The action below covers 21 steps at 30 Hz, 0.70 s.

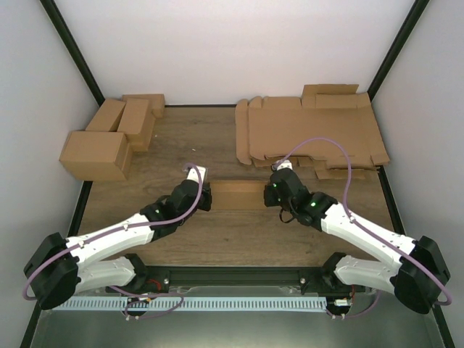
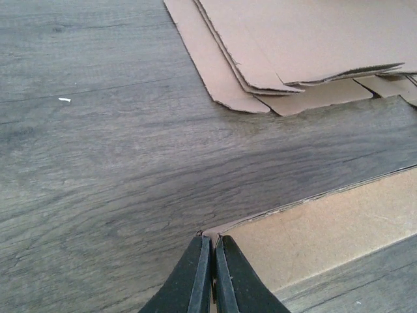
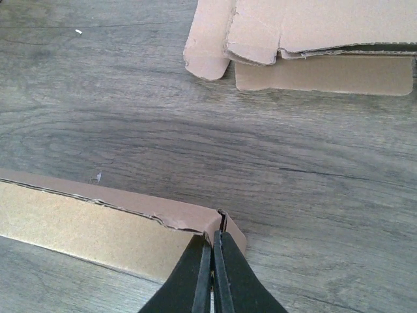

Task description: Fold the paper box

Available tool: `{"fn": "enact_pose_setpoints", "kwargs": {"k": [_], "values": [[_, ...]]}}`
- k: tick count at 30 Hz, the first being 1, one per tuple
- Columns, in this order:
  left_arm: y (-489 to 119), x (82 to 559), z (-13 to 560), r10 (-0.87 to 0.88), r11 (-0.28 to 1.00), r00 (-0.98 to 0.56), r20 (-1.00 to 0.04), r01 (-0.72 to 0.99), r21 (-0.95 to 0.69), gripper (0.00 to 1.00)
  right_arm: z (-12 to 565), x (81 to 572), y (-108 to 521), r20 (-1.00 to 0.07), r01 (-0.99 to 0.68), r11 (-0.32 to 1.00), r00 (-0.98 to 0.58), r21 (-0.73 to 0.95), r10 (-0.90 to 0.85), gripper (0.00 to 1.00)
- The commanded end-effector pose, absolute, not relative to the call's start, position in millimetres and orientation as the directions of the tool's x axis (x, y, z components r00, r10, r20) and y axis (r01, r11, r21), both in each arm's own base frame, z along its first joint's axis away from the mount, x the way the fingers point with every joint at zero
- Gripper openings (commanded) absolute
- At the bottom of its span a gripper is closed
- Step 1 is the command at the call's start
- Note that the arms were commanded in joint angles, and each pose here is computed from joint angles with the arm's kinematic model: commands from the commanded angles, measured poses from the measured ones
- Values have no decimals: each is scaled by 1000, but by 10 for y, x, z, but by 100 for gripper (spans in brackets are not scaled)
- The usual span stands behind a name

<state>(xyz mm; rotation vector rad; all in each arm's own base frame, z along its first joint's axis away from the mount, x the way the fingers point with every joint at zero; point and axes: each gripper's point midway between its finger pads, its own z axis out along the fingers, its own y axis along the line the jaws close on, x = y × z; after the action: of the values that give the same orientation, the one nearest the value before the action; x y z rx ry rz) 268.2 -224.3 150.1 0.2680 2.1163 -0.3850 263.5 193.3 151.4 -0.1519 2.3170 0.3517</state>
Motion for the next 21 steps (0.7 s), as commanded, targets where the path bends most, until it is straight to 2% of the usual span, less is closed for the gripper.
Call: {"fn": "enact_pose_setpoints", "kwargs": {"k": [1,10,17,18,21], "values": [[-2238,2540,1280,90,920,-585,-806,359,-157,4,1171,2461,1805,-644,-239,964,-757,115,-111,1],[-2249,2466,1192,64,908,-598,-799,366,-201,4,874,2320,1884,-596,-211,949,-802,234,-31,1],[-2286,2398,1113,12,894,-620,-784,357,-269,4,820,2309,1822,-614,-203,954,-789,222,-25,1],[-2287,2396,1144,5,893,-620,-785,356,-275,6,850,2312,1829,-626,-214,950,-780,226,-27,1],[-2249,2414,1326,-44,895,-609,-792,328,-302,21,910,2322,1822,-656,-238,946,-754,222,-36,1]]}}
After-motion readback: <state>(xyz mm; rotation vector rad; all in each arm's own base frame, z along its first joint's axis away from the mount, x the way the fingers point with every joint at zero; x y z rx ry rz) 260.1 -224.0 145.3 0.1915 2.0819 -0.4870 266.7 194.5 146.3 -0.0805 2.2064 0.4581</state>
